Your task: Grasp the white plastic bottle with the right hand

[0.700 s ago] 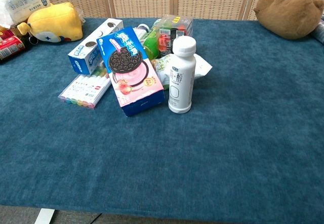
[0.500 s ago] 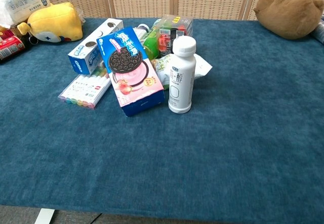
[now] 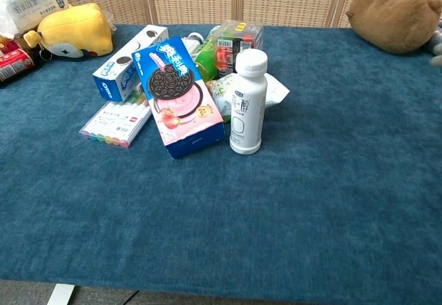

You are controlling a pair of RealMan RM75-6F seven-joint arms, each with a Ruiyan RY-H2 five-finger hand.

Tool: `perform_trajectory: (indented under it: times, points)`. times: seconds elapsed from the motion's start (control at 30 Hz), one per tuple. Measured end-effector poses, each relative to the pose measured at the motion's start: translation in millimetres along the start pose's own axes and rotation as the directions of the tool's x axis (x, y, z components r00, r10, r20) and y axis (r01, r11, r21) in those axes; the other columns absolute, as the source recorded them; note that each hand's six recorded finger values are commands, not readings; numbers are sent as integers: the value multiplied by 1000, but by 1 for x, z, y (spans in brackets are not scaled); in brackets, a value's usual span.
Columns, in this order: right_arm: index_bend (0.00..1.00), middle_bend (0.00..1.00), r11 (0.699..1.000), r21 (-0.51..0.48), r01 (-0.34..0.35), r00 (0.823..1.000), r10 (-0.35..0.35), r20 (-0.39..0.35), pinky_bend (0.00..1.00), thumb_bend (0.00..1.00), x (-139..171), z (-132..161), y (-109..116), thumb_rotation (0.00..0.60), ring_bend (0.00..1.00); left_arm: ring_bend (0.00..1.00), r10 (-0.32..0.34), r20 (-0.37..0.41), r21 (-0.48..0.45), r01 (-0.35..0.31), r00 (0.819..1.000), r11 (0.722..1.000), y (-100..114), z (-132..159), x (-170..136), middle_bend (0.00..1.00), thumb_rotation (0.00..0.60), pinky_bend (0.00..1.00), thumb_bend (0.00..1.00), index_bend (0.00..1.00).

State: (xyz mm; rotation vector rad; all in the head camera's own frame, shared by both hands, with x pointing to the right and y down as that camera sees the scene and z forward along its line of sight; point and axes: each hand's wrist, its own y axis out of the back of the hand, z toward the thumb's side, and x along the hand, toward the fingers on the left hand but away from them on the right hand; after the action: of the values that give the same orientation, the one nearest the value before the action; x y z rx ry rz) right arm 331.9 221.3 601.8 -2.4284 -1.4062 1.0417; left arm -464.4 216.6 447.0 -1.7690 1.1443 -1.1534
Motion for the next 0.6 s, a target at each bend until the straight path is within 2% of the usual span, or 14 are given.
perform_trajectory:
  times: [0.17, 0.43, 0.6]
  points:
    - [0, 0, 998, -34, -48, 998, 47, -40, 235, 187, -28, 13, -22, 600, 0, 0, 1, -11, 5, -1, 1000, 1000, 0, -3, 1, 0, 600, 0, 0, 185]
    - [0, 0, 990, -115, -80, 995, 73, -65, 235, 184, -60, 28, -45, 600, 0, 0, 5, -39, 15, -5, 999, 1000, 0, -10, 4, 0, 600, 0, 0, 186]
    - [0, 0, 988, -121, -93, 994, 85, -69, 235, 176, -79, 28, -58, 600, 0, 0, 7, -53, 27, -5, 999, 1000, -1, -14, 6, 0, 600, 0, 0, 185]
